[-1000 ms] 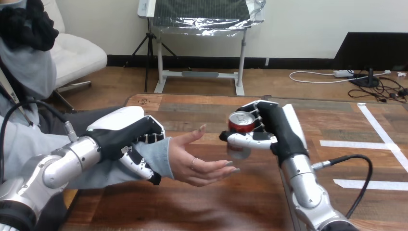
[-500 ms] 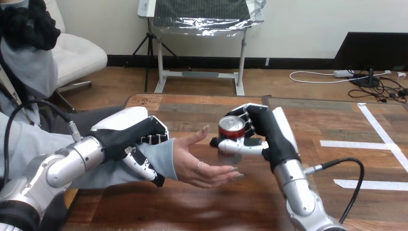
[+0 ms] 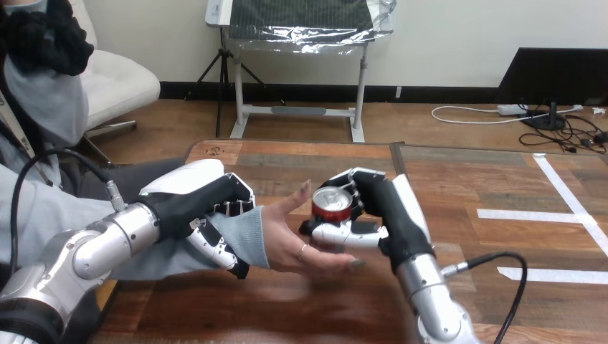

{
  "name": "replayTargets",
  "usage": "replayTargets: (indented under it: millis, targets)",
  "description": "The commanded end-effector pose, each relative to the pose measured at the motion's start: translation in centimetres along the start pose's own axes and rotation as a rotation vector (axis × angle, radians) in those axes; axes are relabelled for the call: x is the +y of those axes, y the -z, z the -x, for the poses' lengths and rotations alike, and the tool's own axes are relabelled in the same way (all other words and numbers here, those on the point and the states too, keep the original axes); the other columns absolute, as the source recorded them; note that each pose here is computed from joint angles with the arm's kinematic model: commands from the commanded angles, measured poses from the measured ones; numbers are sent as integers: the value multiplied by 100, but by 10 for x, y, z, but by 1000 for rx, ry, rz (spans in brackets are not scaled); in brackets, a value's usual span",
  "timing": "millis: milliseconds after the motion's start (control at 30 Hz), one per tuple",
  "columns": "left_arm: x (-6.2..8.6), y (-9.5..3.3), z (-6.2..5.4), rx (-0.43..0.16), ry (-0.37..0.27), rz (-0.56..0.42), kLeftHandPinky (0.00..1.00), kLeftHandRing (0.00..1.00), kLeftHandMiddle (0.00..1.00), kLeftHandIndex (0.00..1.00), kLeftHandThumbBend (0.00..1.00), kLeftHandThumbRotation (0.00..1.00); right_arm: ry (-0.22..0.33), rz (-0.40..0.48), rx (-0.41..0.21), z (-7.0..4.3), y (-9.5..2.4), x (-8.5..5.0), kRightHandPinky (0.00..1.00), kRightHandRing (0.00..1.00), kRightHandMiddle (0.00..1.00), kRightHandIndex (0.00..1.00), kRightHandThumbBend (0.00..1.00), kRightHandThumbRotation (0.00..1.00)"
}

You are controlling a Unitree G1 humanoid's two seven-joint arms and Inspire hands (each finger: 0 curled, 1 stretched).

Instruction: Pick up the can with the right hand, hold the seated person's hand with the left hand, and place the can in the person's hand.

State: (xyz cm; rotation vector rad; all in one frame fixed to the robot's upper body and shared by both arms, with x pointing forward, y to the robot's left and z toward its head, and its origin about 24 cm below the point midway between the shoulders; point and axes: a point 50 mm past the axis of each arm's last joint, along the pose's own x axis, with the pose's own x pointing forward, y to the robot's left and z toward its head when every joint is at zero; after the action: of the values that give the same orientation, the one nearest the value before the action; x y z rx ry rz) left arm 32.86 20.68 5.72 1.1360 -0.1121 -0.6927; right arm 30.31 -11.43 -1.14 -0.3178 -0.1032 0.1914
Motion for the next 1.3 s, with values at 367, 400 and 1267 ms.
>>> replayTargets:
  millis: [367,400,1267]
  targets:
    - [37,-37,-23,-161,-140,-14,24,29,36,39,84,0,20,-64,-262,-13,-41,5,35,39,47,51,79,0]
    - [37,-37,-23,-161,-140,-13,24,29,36,39,84,0,20,-65,-265,-13,-41,5,35,39,47,50,79,0]
    - [32,-35,-23,-162,-123,-1,24,29,36,38,83,0,1,-119,-337,-5,-50,13,35,39,47,50,76,0]
